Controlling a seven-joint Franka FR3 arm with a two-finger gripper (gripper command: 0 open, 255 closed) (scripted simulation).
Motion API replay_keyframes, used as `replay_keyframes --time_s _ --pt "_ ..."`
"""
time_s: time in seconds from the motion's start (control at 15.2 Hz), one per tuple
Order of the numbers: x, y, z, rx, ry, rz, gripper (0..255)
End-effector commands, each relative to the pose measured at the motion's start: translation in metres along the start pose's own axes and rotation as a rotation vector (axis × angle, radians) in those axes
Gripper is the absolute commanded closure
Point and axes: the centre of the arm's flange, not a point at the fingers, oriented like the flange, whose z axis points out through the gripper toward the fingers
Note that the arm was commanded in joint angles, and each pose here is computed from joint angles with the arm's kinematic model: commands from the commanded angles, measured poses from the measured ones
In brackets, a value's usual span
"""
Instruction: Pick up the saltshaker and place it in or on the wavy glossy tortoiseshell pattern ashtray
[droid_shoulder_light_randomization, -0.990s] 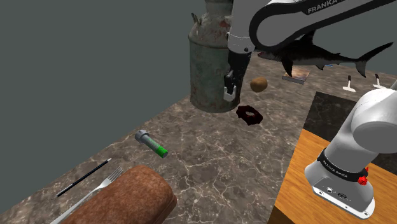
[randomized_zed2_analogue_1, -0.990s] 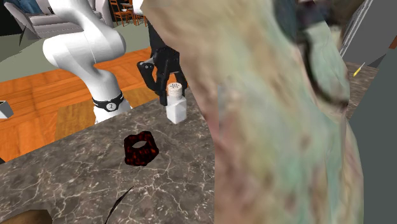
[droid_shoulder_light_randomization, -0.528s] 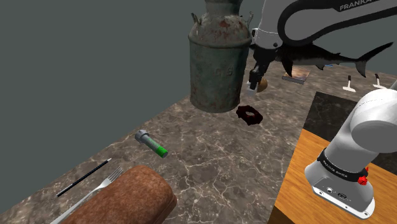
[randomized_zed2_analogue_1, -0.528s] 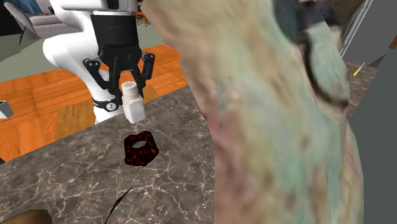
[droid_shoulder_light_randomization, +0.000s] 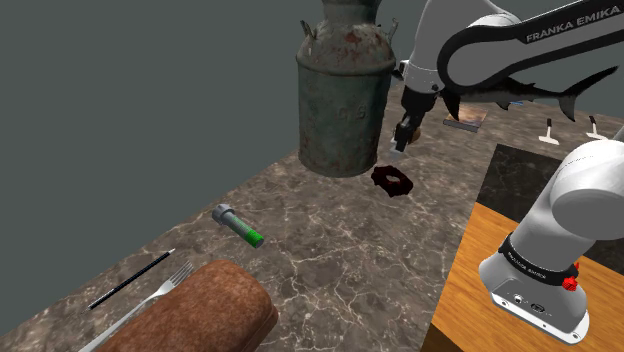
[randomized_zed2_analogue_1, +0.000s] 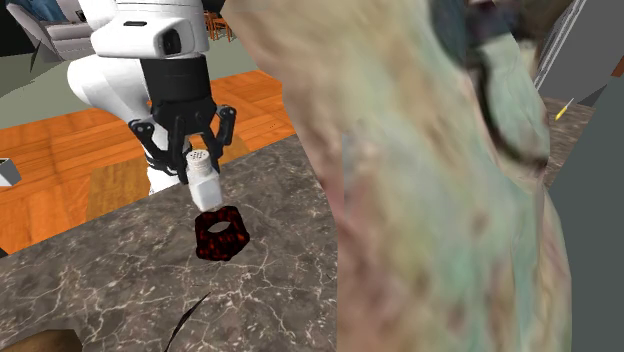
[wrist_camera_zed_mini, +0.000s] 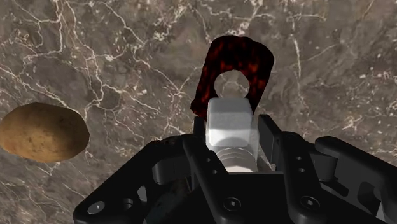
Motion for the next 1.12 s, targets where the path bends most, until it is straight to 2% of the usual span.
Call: replay_keyframes --time_s 0.0,0.46,0.99,1.06 --pt "-0.002 -0.001 0.011 0.0 0.001 0.0 255" --pt "-0.005 -0.005 0.047 0.0 0.001 0.0 255" --pt "-0.005 -0.005 0.047 0.0 0.0 0.0 255" --pt "-0.005 -0.005 0.047 0.0 0.0 0.0 0"
